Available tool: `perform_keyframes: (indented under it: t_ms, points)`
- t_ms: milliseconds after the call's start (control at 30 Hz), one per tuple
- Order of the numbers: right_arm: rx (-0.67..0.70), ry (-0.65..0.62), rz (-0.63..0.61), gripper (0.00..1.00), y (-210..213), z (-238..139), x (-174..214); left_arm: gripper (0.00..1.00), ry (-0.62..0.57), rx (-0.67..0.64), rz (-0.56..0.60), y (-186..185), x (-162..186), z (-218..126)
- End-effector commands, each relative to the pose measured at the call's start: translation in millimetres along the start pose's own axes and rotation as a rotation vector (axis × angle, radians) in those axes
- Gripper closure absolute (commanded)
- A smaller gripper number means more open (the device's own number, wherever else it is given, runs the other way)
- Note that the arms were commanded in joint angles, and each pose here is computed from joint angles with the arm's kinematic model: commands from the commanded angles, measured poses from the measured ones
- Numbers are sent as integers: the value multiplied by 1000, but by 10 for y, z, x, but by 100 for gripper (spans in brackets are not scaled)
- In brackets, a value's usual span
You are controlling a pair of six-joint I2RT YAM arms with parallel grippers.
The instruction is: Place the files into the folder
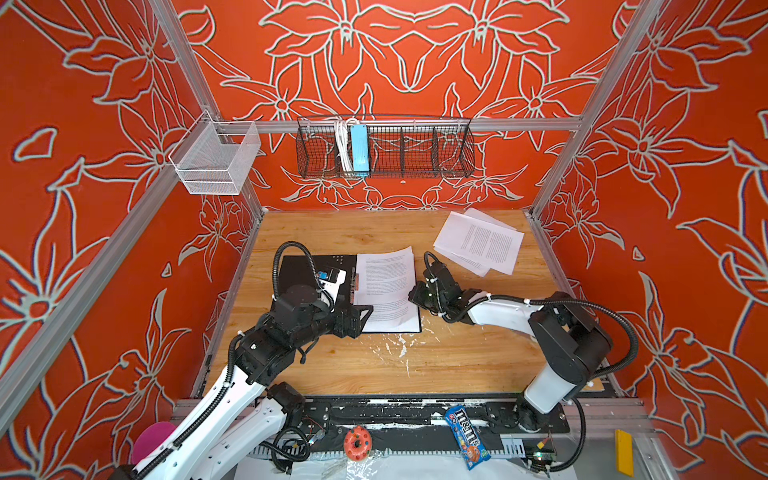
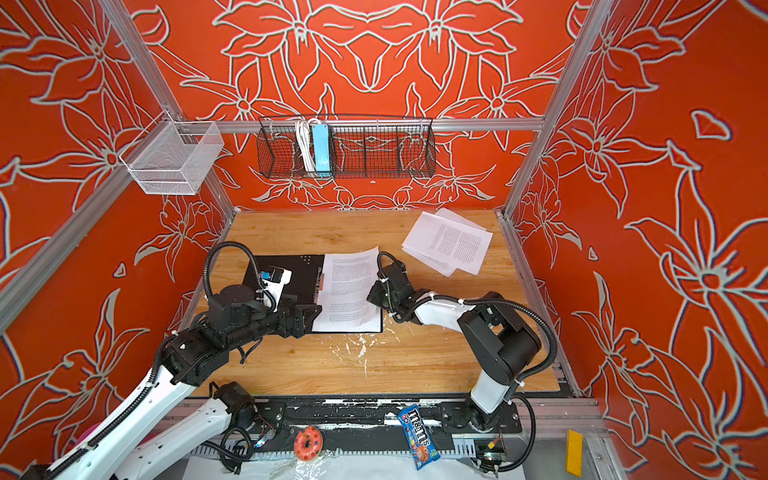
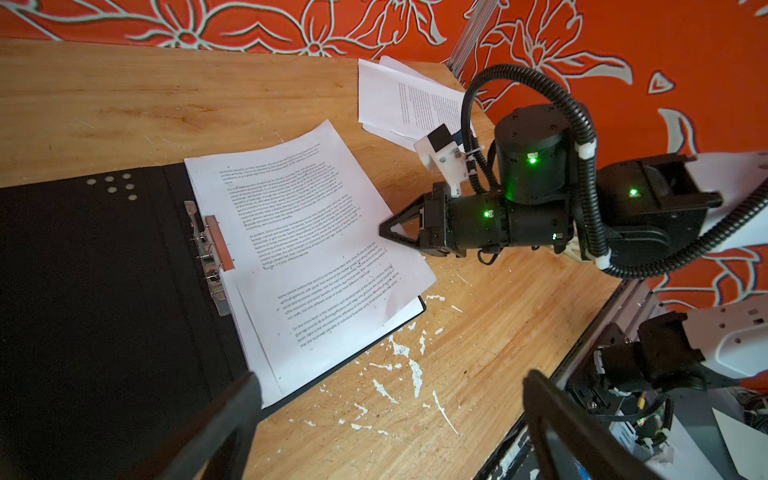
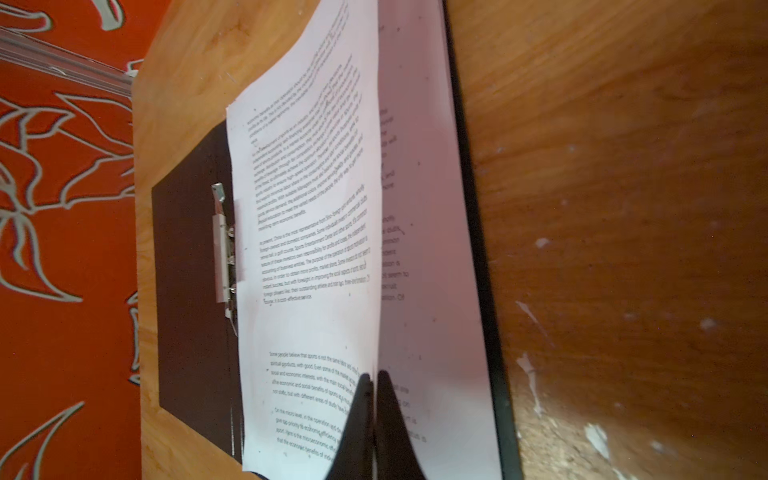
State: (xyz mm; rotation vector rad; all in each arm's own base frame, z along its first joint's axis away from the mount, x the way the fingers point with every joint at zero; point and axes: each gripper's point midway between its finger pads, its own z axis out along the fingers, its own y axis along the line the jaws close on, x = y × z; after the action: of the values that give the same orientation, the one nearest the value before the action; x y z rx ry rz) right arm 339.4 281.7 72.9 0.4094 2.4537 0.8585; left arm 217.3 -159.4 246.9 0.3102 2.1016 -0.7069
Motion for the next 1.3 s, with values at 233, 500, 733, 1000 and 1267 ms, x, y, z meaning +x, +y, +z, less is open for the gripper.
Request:
perform_keyframes:
  t_ms: [233, 500, 733, 1000, 1267]
  points:
    - [-7, -13, 23, 100, 129, 76, 14, 2, -13, 19, -11, -19, -23, -3]
    - [-13, 2, 20, 100, 166, 102, 56, 2, -13, 20, -13, -16, -25, -5]
    - [-16, 4, 17, 100, 176, 95, 63, 2, -13, 20, -13, -12, -23, -2]
    - [-20, 11, 9, 91, 197, 88, 72, 2, -16, 20, -17, -9, -35, -6]
    - [-16, 9, -1, 76, 218, 58, 77, 2, -17, 24, -19, -11, -38, -7]
